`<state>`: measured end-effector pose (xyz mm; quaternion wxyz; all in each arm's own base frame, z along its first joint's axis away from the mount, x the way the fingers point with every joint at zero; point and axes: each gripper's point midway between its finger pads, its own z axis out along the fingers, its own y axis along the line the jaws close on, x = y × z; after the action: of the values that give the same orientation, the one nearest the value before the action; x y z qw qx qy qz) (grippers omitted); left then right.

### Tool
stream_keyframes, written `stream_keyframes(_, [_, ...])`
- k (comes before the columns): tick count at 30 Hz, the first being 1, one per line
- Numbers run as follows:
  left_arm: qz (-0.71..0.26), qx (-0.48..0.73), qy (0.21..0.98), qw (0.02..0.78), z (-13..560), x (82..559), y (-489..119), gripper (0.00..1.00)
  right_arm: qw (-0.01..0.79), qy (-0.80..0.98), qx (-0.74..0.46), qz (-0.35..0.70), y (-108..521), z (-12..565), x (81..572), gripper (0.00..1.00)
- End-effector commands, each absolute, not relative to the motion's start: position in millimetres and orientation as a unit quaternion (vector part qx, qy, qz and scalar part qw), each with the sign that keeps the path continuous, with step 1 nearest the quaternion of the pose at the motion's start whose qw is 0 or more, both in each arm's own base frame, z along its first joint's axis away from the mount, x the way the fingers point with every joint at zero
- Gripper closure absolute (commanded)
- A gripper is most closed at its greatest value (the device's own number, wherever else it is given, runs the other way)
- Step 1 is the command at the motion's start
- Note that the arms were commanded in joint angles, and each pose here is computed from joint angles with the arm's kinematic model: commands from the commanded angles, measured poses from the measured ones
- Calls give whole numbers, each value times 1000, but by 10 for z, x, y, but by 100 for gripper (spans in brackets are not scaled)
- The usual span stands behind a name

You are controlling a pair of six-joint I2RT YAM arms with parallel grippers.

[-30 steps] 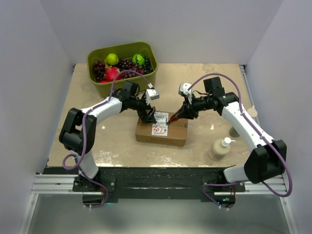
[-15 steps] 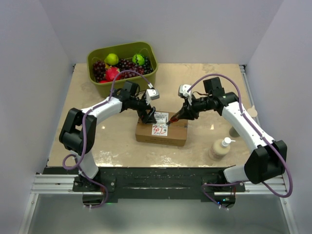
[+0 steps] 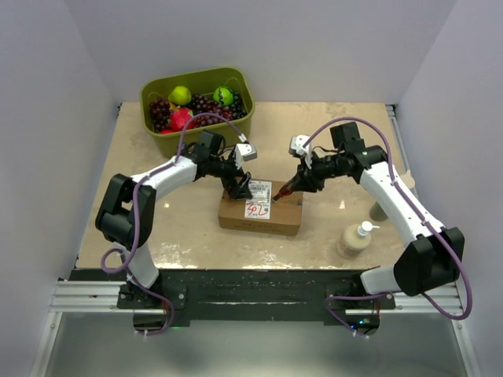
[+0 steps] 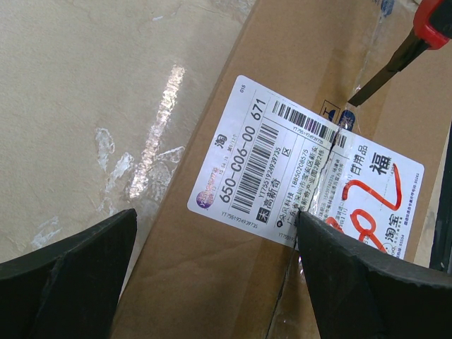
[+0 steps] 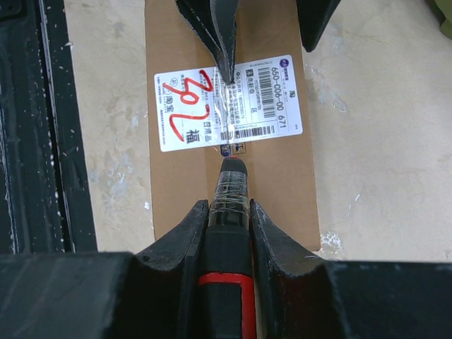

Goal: Unpack the express box

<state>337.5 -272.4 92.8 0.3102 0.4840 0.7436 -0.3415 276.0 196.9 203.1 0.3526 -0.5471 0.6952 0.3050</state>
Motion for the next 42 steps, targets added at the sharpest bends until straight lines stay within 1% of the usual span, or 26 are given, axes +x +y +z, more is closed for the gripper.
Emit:
stream_keyframes(1, [-302,485,768,289,629,3408,-2578,2,350,695,-563,280,1885,2080,2767,100])
stream_keyframes(8, [-302,485,768,290,623,3418,-2582,2,325,702,-572,273,1805,2021,2684,100])
stream_keyframes(13, [-302,485,768,289,605,3423,-2584,2,312,726,-561,246,1659,1984,2751,100])
stream_keyframes(18, [-300,486,768,290,588,3441,-2585,2,315,736,-556,223,1547,2062,2822,100])
stream_keyframes(28, [-278,484,776,292,524,3543,-2553,2,267,753,-562,215,1413,1936,2737,100])
stream_keyframes(42, [-260,480,785,293,470,3592,-2469,3,240,780,-550,177,1167,1933,2704,100])
